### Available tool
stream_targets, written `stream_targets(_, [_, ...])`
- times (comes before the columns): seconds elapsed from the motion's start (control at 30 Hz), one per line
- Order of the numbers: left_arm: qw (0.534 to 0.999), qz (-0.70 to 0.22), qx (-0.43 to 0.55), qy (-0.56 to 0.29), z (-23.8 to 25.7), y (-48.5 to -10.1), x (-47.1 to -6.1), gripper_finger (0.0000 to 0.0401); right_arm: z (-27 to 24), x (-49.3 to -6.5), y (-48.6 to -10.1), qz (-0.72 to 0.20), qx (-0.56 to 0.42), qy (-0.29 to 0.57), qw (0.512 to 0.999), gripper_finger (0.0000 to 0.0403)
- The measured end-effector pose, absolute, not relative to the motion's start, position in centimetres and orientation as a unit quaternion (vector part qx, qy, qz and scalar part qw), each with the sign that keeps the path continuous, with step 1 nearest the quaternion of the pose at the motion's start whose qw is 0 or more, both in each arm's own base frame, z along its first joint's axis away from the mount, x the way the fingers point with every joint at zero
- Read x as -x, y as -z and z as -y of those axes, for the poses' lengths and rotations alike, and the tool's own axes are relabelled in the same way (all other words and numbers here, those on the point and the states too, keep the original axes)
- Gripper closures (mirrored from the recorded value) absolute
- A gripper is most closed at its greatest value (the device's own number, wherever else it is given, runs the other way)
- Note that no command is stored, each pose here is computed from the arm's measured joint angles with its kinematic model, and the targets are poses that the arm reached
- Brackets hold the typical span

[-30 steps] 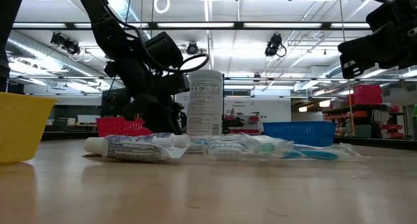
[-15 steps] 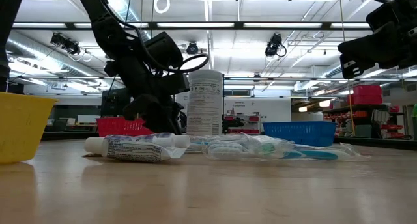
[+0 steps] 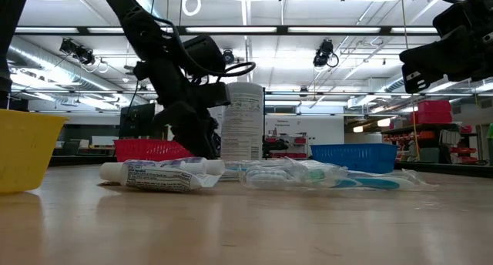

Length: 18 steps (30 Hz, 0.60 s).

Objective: Pick & Place Travel size toiletries
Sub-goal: Put the silver nail clipper into the blue basket

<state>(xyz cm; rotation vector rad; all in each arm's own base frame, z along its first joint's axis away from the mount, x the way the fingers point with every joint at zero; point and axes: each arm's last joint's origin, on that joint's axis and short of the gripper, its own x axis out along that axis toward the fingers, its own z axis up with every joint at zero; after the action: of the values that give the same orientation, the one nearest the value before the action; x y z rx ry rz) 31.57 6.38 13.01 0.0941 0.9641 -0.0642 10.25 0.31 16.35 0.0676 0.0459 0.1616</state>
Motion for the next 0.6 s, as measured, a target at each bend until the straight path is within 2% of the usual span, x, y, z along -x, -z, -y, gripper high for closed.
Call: stream_targets(0.6, [0.897, -0.437, -0.053, 0.026, -6.6, -16.8, -32.7, 0.034, -0.3, -10.2, -16.3, -0.023, -0.034, -0.081, 0.996, 0.039])
